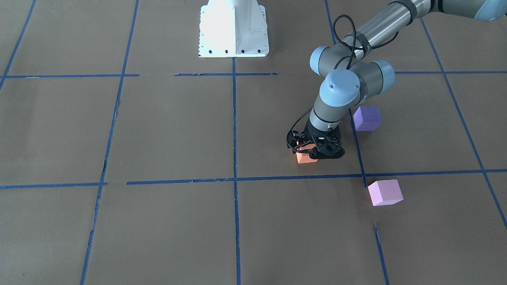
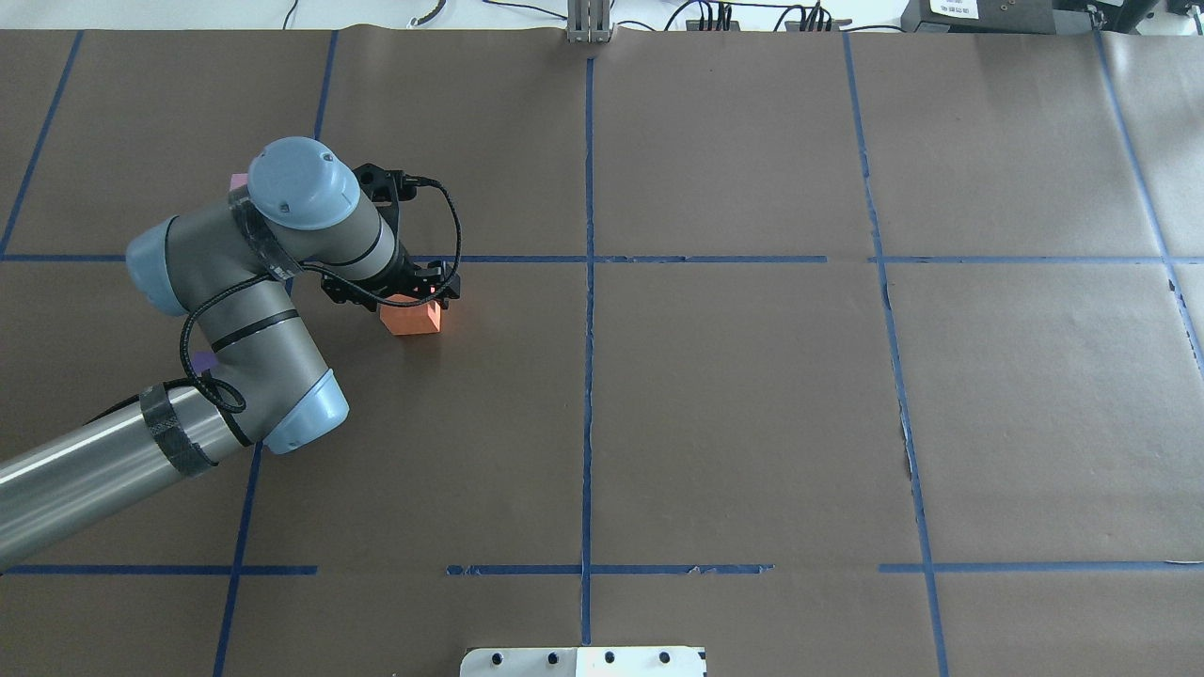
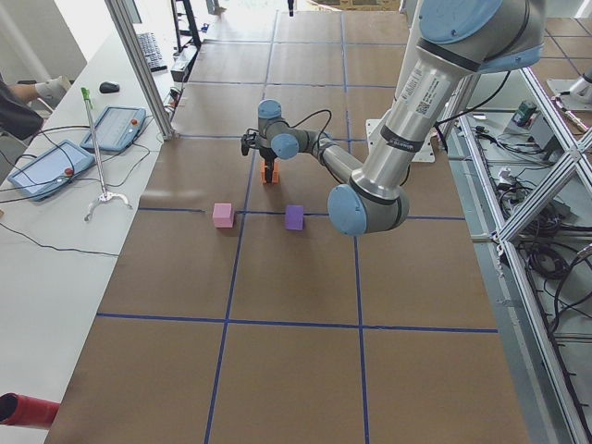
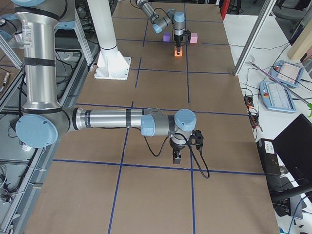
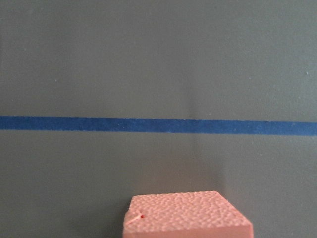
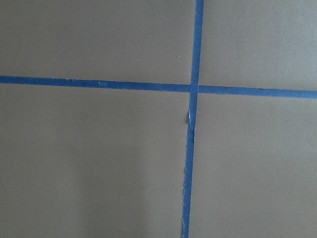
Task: Arrange blocks in a line
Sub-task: 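Close the left gripper on the orange cube and lift it, then carry the orange cube with the left gripper between pink and purple cubes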
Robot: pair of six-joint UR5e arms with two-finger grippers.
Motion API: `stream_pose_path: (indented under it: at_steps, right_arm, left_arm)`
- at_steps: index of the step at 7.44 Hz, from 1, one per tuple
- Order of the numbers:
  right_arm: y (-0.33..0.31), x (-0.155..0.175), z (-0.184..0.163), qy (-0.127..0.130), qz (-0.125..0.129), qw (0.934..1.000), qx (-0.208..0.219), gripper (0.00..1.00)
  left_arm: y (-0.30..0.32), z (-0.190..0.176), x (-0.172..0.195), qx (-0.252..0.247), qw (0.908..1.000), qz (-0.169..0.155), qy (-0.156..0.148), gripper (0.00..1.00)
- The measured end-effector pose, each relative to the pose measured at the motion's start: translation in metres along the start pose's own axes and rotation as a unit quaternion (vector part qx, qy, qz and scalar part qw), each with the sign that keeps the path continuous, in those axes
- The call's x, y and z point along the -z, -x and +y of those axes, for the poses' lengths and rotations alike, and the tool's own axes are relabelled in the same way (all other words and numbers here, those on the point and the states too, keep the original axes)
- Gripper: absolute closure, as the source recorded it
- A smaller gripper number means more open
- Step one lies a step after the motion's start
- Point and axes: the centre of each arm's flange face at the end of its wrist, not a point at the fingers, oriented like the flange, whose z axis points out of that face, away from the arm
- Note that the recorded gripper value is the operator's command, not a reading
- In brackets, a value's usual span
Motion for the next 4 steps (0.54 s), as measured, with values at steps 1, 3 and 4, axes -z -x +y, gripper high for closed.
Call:
stream_pose_path:
  at_steps: [1,3,4]
  right_arm:
    - [0.000,0.000,0.000,0.000,0.000,1.0000,0.000,0.00]
    - [0.000,0.000,0.000,0.000,0.000,1.0000,0.000,0.00]
    - [0.000,0.000,0.000,0.000,0.000,1.0000,0.000,0.00]
  left_arm:
    - [0.001,-0.002,0.002,0.002,1.0000,0.000,-0.001,0.92]
    - [0.003,-0.010,0.017,0.007,0.9999,0.005,-0.011,0.91]
    - [0.008,-0.021,0.045,0.015,0.9996,0.009,-0.023,0.91]
